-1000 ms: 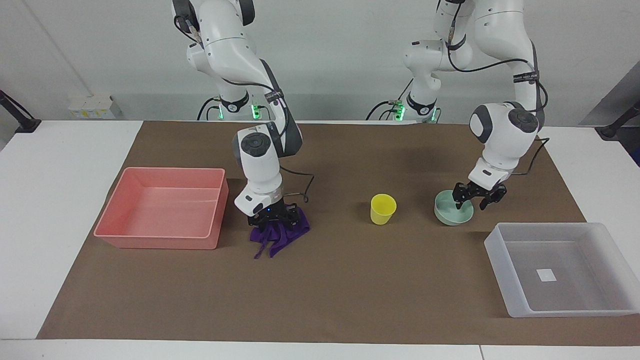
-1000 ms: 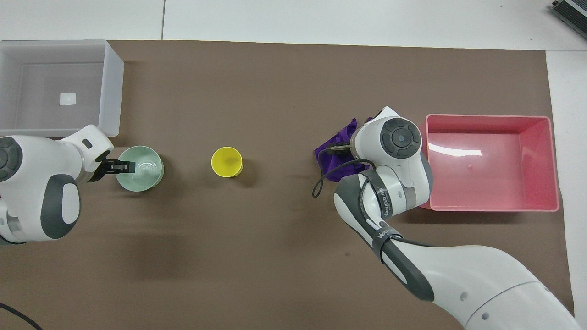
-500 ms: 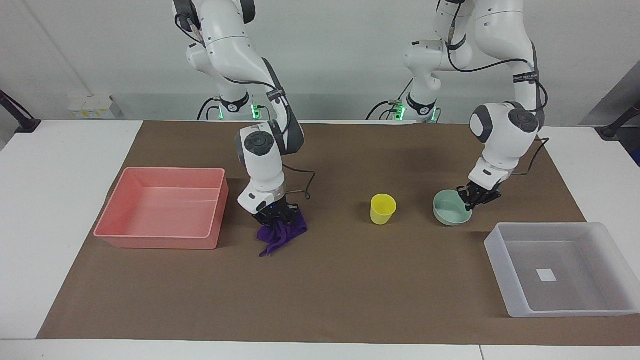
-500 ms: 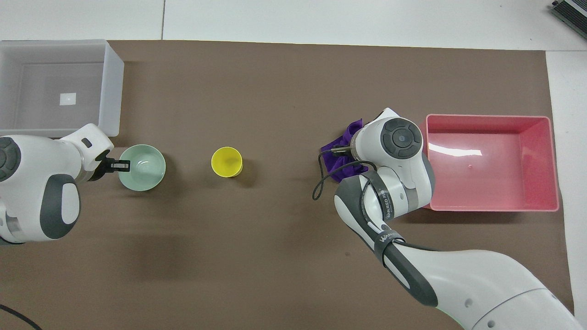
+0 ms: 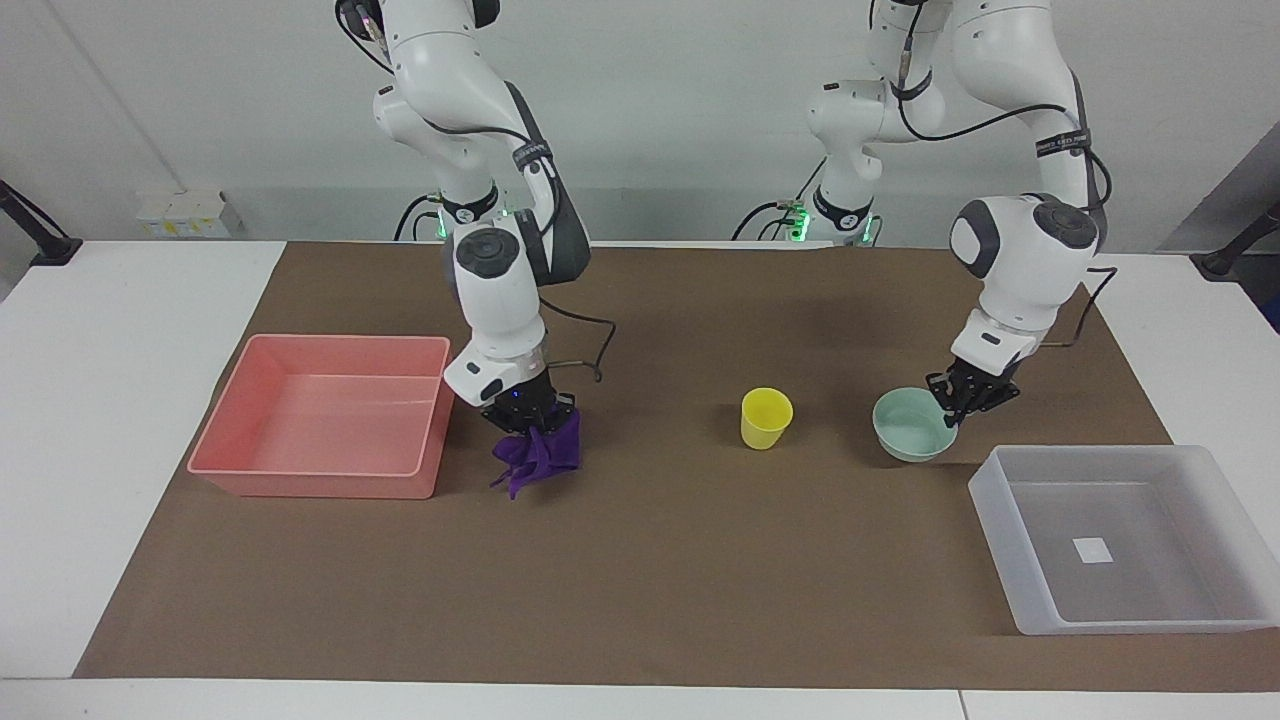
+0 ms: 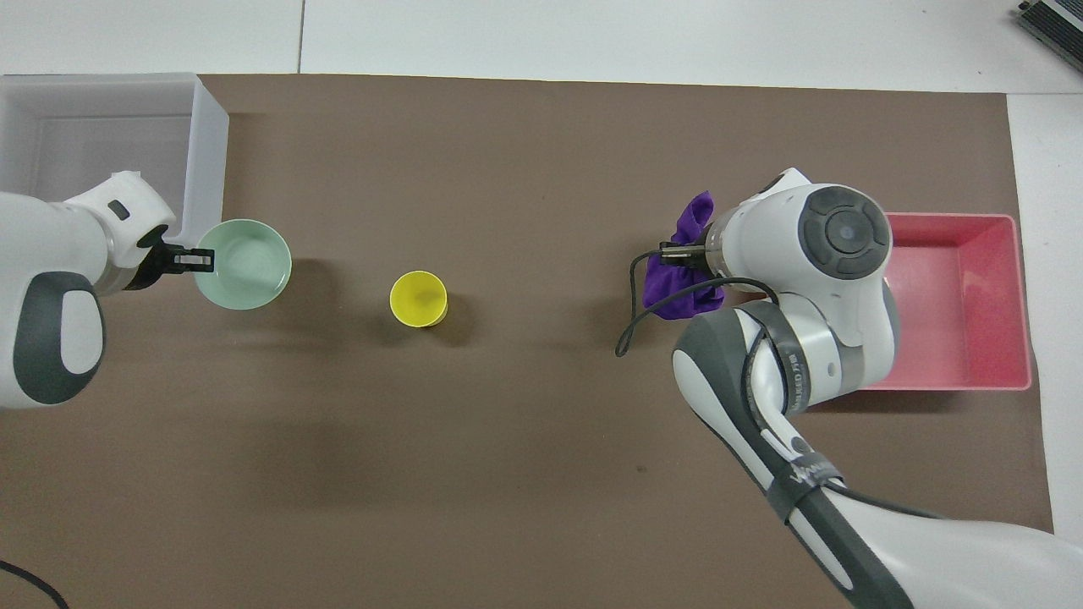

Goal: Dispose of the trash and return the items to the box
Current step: 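Lift the bowl into the clear box while the right gripper carries the cloth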

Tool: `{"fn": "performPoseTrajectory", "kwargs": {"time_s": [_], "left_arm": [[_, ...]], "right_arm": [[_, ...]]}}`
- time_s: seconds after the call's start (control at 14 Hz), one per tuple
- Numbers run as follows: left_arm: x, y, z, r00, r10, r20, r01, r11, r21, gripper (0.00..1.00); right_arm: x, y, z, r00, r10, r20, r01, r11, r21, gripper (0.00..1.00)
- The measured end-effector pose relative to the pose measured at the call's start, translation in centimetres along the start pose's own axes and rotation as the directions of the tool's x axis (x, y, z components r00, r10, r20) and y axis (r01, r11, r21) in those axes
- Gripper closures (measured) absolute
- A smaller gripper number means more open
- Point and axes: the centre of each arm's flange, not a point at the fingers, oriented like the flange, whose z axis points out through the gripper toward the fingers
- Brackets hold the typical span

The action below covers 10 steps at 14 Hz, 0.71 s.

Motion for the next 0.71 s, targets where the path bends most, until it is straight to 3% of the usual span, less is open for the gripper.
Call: {"fn": "performPoseTrajectory", "kwargs": {"time_s": [0.21,0.43,0.71], "left_arm": [[3.8,-0.7,-3.7,1.0,-0.005,-0.025,0.005,1.0,0.006,0.98],[6.3,-3.8,-4.7,0.997,-0.045,-0.06,0.047,0.999,0.022,0.98],[8.5,-7.7,-5.1,0.991,-0.093,-0.101,0.097,0.994,0.042,0.98]], "right_arm": [[0.5,2.9,-4.9,0.998,0.054,-0.033,-0.054,0.999,0.006,0.86],[0.9,6.5,-7.6,0.995,0.094,-0.04,-0.094,0.996,-0.003,0.86],[0.8,11.3,-10.6,0.998,0.062,-0.01,-0.062,0.998,-0.026,0.86]]}}
